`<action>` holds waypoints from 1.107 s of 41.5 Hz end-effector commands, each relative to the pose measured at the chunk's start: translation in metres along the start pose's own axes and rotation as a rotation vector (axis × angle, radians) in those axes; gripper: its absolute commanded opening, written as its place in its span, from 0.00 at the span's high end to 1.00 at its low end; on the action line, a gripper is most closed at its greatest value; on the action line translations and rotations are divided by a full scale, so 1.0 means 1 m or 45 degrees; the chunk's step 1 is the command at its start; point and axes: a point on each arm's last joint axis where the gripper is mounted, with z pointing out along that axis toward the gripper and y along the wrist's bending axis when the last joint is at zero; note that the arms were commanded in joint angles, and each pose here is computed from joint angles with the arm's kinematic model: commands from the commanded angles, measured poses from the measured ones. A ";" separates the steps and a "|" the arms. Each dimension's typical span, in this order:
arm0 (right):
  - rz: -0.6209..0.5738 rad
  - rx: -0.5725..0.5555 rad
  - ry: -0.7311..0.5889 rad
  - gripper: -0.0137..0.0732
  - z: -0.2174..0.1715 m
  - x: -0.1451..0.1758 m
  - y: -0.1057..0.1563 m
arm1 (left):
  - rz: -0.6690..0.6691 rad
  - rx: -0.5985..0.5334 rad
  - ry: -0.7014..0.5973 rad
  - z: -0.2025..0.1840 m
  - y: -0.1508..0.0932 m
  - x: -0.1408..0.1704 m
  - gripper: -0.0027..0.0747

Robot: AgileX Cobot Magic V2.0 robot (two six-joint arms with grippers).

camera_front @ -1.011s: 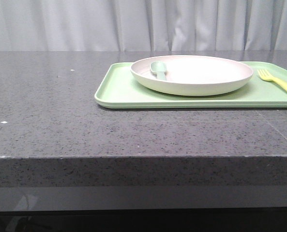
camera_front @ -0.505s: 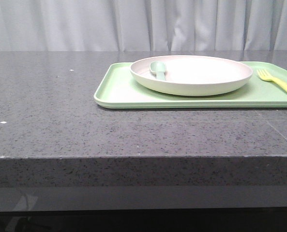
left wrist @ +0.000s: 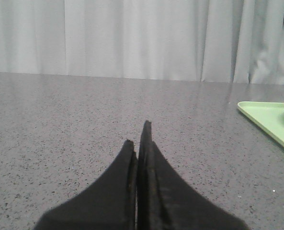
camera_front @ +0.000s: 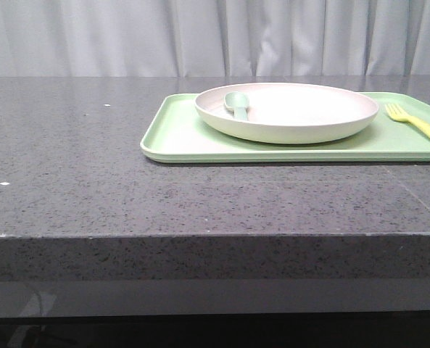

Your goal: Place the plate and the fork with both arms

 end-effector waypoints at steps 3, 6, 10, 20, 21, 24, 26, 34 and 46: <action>-0.016 0.009 -0.096 0.92 -0.003 -0.010 0.000 | -0.013 -0.002 -0.142 -0.002 0.000 -0.007 0.99; -0.016 0.009 -0.096 0.92 -0.003 -0.010 0.000 | -0.013 -0.002 -0.142 -0.002 0.000 -0.007 0.99; -0.016 0.009 -0.096 0.92 -0.003 -0.010 0.000 | -0.013 -0.002 -0.142 -0.002 0.000 -0.007 0.99; -0.016 0.009 -0.096 0.92 -0.003 -0.010 0.000 | -0.013 -0.002 -0.137 -0.002 0.000 -0.006 0.99; -0.016 0.009 -0.096 0.92 -0.003 -0.010 0.000 | -0.013 -0.002 -0.137 -0.002 0.000 -0.006 0.99; -0.016 0.009 -0.096 0.92 -0.003 -0.010 0.000 | -0.013 -0.002 -0.137 -0.002 0.000 -0.006 0.99; -0.016 0.009 -0.096 0.92 -0.003 -0.010 0.000 | -0.013 -0.002 -0.137 -0.002 0.000 -0.006 0.99; -0.016 0.009 -0.096 0.92 -0.003 -0.010 0.000 | -0.013 -0.002 -0.137 -0.002 0.000 -0.006 0.99; -0.019 0.032 -0.167 0.92 0.001 -0.007 -0.002 | -0.013 -0.002 -0.137 -0.002 0.000 -0.006 0.99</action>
